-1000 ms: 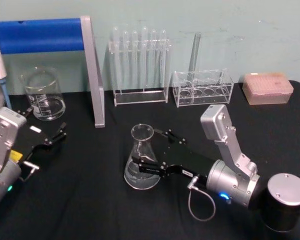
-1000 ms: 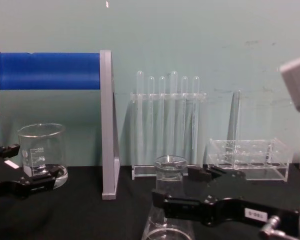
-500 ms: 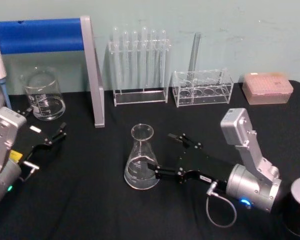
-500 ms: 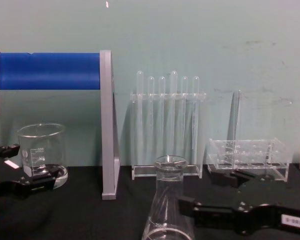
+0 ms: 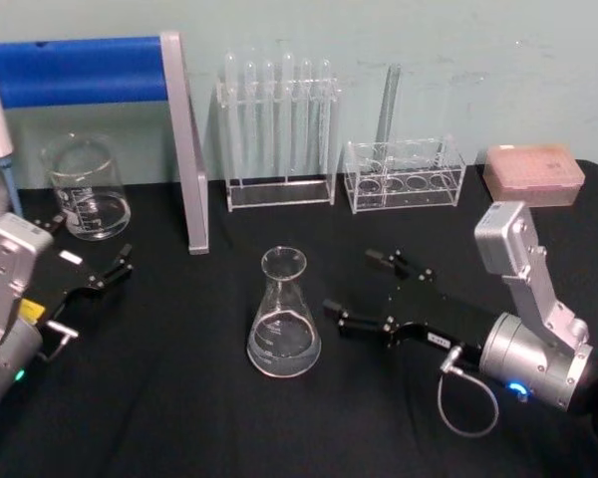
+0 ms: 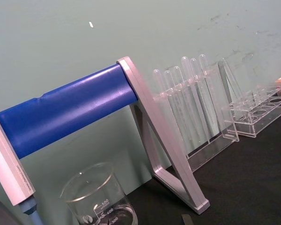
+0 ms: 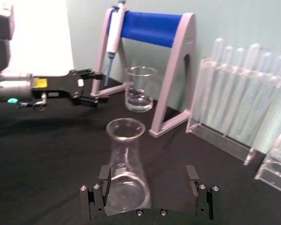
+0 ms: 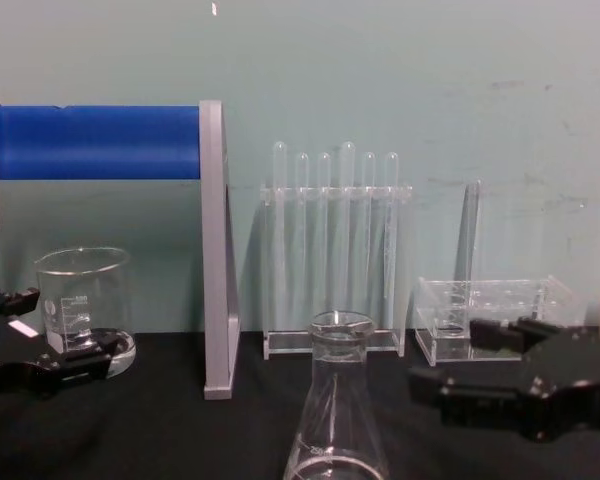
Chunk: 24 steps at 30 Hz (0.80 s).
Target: Grasp the erlenmeyer flask with one hand, shake it three times, then place it back.
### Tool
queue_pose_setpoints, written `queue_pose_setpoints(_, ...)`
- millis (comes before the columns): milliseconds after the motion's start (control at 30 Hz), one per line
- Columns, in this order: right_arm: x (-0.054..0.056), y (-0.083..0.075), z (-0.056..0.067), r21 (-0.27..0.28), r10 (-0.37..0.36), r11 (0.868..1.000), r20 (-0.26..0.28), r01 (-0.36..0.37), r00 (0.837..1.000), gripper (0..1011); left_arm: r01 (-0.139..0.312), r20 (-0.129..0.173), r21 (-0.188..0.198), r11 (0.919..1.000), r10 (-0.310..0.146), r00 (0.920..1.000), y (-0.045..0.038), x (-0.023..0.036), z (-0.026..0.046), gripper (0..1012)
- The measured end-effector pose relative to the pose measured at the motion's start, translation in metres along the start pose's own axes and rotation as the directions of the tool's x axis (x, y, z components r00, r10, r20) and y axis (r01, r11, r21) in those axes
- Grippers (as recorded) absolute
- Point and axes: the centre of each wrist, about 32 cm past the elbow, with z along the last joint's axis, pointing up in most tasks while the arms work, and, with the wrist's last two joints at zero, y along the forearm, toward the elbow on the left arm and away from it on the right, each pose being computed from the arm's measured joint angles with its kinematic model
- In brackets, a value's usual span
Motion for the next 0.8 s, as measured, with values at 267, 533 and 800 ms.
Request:
queue_pose_setpoints(267,0.005,0.009,0.005,0.046,-0.092,0.995,-0.013,0.092,0.996,1000,0.0,0.0,0.0,1.0,0.0,1.0,0.0,0.0,0.0,1001)
queue_pose_setpoints(533,0.003,0.031,0.009,0.081,-0.283,0.954,-0.074,0.288,0.956,1000,0.0,0.0,0.0,1.0,0.0,1.0,0.0,0.0,0.0,1001)
queue_pose_setpoints(800,-0.003,0.057,0.006,0.093,-0.444,0.886,-0.107,0.453,0.89,1000,0.0,0.0,0.0,1.0,0.0,1.0,0.0,0.0,0.0,1001)
